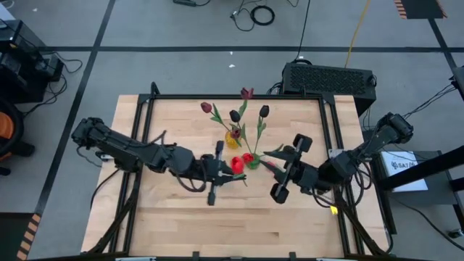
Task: Sort flowers into vase by color
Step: Put the top orange flower in the transparent flower vase
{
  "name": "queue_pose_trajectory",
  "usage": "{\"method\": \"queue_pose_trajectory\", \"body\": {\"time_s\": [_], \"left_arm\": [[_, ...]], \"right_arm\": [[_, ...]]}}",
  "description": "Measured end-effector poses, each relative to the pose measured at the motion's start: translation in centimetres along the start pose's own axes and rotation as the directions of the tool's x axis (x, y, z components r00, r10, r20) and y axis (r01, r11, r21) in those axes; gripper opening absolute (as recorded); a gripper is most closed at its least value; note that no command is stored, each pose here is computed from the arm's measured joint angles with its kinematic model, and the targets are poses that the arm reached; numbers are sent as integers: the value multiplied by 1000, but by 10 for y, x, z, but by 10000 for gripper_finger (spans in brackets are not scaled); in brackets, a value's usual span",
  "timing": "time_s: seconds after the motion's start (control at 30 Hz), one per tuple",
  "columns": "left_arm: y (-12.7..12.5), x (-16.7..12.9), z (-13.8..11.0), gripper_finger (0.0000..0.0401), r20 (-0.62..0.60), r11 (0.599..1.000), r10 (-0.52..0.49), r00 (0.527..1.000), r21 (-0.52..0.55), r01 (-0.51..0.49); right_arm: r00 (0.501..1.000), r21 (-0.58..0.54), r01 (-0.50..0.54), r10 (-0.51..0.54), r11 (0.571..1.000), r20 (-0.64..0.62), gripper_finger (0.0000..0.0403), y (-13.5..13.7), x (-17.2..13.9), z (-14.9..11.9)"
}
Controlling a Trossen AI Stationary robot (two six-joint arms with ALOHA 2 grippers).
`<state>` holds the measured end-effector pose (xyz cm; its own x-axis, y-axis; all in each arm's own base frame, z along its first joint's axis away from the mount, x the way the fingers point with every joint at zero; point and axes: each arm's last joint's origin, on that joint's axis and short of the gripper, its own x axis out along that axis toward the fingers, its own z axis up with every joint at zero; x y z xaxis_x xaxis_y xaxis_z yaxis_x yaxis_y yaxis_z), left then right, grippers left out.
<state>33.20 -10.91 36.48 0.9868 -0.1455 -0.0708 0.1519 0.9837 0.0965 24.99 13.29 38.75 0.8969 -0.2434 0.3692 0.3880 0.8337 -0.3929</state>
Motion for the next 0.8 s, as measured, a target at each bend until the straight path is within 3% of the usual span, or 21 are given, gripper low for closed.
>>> {"method": "queue_pose_trajectory", "body": {"time_s": [0.2, 0.37, 0.6, 0.8], "left_arm": [[-6, -37, 20, 5, -35, 999, -44, 998, -15, 43], [-14, -72, 28, 5, -4, 999, -32, 999, -16, 32], [-16, -97, -4, 5, -2, 994, 110, 994, -16, -110], [-6, -97, -49, 5, 55, 976, 215, 975, -47, -213]], "right_arm": [[990, 4, 48, -47, 999, -130, 102, 12, -20, 9], [982, -2, 21, -21, 1000, -190, 102, 24, -36, 16], [978, -34, 6, -13, 999, -210, 102, 28, -48, 23], [976, -31, 14, -21, 999, -215, 102, 27, -48, 24]]}}
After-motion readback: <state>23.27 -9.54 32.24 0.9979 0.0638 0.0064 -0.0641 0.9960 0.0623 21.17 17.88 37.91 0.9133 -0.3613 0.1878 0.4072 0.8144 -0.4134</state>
